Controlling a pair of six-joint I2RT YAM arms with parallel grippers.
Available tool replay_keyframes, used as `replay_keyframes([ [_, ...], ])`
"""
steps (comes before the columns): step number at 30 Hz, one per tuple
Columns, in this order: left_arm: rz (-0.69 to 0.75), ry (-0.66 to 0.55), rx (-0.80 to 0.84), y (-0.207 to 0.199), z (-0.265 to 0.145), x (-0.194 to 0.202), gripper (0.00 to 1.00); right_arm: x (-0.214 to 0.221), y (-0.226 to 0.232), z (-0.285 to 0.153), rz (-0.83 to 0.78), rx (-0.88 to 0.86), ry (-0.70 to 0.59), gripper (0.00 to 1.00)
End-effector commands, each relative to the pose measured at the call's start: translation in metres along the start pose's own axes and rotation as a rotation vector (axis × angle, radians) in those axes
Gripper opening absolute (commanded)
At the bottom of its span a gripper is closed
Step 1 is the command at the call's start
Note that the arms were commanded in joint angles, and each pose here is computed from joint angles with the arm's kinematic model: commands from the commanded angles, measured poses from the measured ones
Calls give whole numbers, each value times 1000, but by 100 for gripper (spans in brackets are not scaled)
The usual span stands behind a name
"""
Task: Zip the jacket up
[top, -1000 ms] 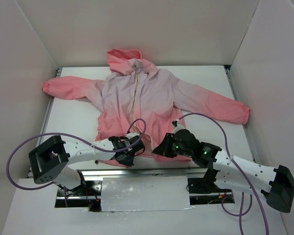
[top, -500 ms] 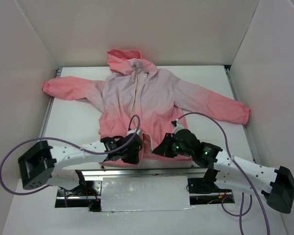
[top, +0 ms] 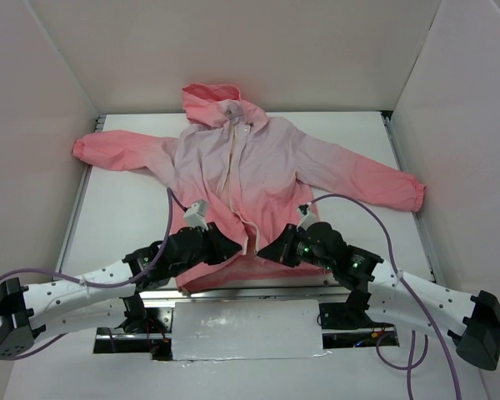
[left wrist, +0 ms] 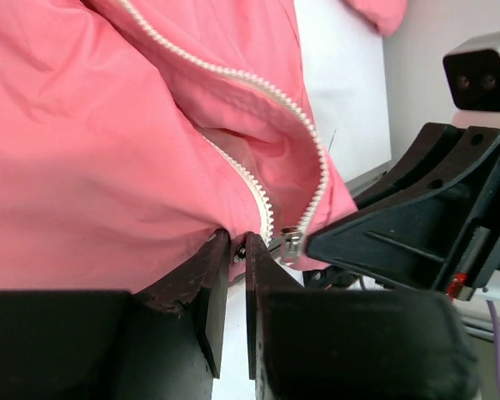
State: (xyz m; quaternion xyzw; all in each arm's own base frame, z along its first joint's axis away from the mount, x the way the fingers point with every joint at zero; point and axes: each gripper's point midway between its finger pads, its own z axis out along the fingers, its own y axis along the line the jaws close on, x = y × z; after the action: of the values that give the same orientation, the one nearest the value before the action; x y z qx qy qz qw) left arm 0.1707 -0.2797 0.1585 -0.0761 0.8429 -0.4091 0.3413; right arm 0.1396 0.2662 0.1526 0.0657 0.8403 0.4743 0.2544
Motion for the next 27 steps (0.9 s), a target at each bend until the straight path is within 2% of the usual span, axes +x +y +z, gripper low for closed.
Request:
replay_keyframes([
  [1,-105,-138,117,-29,-5,-31,0,-19,32,-7,57,-116,-78,0],
  [12,-177,-230,190,-42,-9,-47,0,-25,47,-10,151,-217,-114,0],
  [27,-185,-244,238,-54,-11,-51,0,-28,62,-10,126,-336,-133,0],
])
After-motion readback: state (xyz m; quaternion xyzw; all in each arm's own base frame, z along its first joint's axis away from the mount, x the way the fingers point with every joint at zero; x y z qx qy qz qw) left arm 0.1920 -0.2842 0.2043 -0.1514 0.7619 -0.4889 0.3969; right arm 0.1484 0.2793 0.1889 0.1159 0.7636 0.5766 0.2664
